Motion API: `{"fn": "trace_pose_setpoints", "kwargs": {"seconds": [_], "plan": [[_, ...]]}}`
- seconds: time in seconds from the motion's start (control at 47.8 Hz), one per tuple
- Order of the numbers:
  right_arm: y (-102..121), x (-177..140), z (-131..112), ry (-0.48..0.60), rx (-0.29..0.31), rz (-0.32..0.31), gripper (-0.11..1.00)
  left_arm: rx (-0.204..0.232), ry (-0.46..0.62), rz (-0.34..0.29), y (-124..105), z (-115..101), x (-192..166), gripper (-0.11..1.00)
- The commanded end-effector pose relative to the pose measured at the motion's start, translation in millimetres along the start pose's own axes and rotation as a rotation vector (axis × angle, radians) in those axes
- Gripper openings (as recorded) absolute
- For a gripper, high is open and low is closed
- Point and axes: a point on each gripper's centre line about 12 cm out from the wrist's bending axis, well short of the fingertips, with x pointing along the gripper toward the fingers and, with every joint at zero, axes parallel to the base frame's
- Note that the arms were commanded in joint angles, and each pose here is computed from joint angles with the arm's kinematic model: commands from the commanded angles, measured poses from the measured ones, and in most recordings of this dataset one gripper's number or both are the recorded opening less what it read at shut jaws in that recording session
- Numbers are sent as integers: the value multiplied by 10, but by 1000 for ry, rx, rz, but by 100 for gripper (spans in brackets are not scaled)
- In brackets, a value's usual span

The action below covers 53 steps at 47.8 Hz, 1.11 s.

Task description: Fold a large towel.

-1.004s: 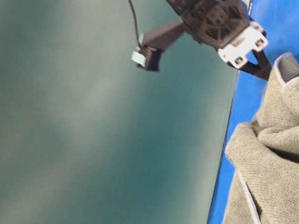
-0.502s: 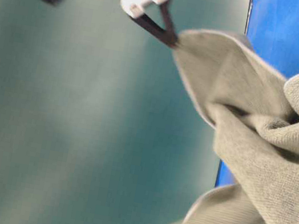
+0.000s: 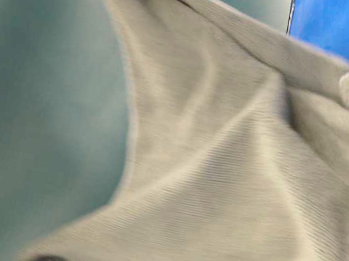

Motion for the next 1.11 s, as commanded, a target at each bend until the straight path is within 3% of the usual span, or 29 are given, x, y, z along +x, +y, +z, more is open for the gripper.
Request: {"fn": "trace_pose_setpoints", "kwargs": {"seconds": [0.0,0.167,0.314,0.418,0.523,0.607,0.711,0.816,0.921,1.004,1.088], "plan": [[-102,-122,369,-99,-22,-49,2,-10,-90,53,152,419,-128,1],[-231,-245,809,-200,-52,-115,2,55,-190,125,338,924,-296,1],[-335,-226,1007,-217,-114,-175,2,126,-237,178,471,1169,-295,1],[-412,-147,1080,-183,-132,-209,2,122,-222,180,501,1194,-218,1],[-407,-127,1126,-151,-106,-203,2,94,-178,129,378,1162,-220,0],[-247,-212,1182,-140,-61,-132,2,81,-114,26,83,1125,-354,1],[73,-432,1248,-134,-21,21,2,48,-75,-126,-322,1114,-646,1],[365,-693,1321,-139,18,195,2,-41,-83,-282,-651,1128,-1012,1],[549,-883,1377,-147,59,328,2,-178,-101,-417,-836,1144,-1337,1],[661,-981,1410,-154,93,414,2,-259,-94,-481,-896,1141,-1493,0],[750,-1012,1418,-158,107,470,2,-313,-90,-517,-917,1148,-1594,1]]}}
